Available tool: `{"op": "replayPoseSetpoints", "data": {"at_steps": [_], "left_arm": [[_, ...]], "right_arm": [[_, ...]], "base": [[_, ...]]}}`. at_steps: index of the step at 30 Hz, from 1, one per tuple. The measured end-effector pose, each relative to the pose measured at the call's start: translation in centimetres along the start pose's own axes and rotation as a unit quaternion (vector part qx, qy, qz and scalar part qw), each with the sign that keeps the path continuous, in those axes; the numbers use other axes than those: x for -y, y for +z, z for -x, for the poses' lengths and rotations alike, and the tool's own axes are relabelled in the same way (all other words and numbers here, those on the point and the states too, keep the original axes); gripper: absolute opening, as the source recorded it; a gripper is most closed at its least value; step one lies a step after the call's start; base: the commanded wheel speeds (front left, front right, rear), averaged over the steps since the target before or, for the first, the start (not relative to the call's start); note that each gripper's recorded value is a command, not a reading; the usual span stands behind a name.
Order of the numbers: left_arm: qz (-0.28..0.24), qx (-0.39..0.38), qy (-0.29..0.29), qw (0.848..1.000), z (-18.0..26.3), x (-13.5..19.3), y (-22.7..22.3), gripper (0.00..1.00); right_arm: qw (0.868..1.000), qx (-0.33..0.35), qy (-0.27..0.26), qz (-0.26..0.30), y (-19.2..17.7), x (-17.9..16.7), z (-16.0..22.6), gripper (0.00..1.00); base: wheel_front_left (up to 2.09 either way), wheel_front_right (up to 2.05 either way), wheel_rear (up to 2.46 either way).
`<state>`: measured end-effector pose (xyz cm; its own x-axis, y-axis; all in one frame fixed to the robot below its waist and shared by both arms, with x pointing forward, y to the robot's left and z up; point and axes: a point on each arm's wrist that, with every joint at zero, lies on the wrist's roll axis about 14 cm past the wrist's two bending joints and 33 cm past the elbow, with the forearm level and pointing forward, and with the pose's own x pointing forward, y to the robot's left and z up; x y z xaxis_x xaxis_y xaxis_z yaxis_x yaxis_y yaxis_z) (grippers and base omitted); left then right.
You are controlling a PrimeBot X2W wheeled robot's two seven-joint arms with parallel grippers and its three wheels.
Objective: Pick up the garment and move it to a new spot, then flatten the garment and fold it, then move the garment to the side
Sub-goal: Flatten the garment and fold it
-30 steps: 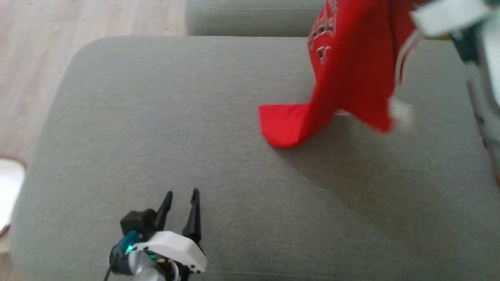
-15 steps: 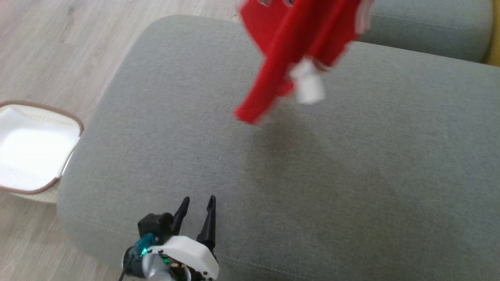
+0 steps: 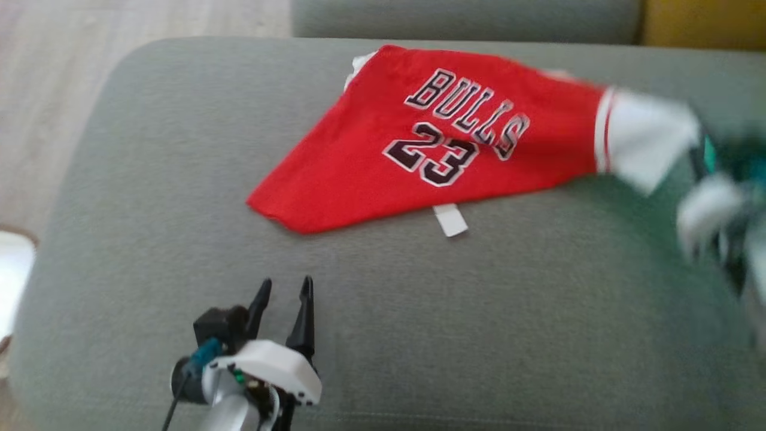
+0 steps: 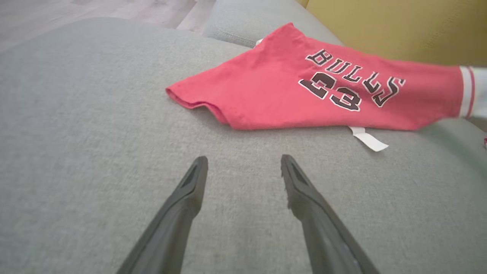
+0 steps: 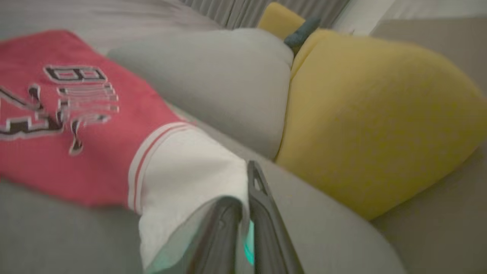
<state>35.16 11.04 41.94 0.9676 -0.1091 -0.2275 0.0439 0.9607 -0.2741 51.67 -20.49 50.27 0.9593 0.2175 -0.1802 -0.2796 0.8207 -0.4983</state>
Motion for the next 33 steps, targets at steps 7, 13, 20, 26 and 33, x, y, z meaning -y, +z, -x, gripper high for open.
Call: {"op": "replayPoseSetpoints", "data": {"at_steps": [7,13,20,26,33], "left_arm": [[-0.003,-0.008,-0.029,1.0,-2.3,1.7,-0.2,1.0],[0.001,0.001,-0.012,1.0,-5.1,1.0,0.8,1.0],[0.028,0.004,0.038,0.999,-8.6,-1.5,1.5,1.0],[0.037,-0.032,0.064,0.997,-10.4,-2.8,-0.7,1.0],[0.026,-0.064,0.064,0.996,-12.1,-2.7,-2.4,1.0]], "right_arm": [[0.987,-0.112,-0.003,-0.115,-10.6,-5.8,7.4,1.0],[0.981,-0.102,-0.036,-0.162,-10.6,-6.7,8.4,1.0],[0.979,-0.071,-0.039,-0.188,-8.8,-8.1,7.5,1.0],[0.979,-0.049,-0.035,-0.194,-7.4,-8.6,7.0,1.0],[0.979,-0.033,-0.036,-0.196,-6.5,-8.5,6.8,1.0]], "base": [[0.0,0.0,0.0],[0.0,0.0,0.0],[0.0,0.0,0.0],[0.0,0.0,0.0],[0.0,0.0,0.0]]}}
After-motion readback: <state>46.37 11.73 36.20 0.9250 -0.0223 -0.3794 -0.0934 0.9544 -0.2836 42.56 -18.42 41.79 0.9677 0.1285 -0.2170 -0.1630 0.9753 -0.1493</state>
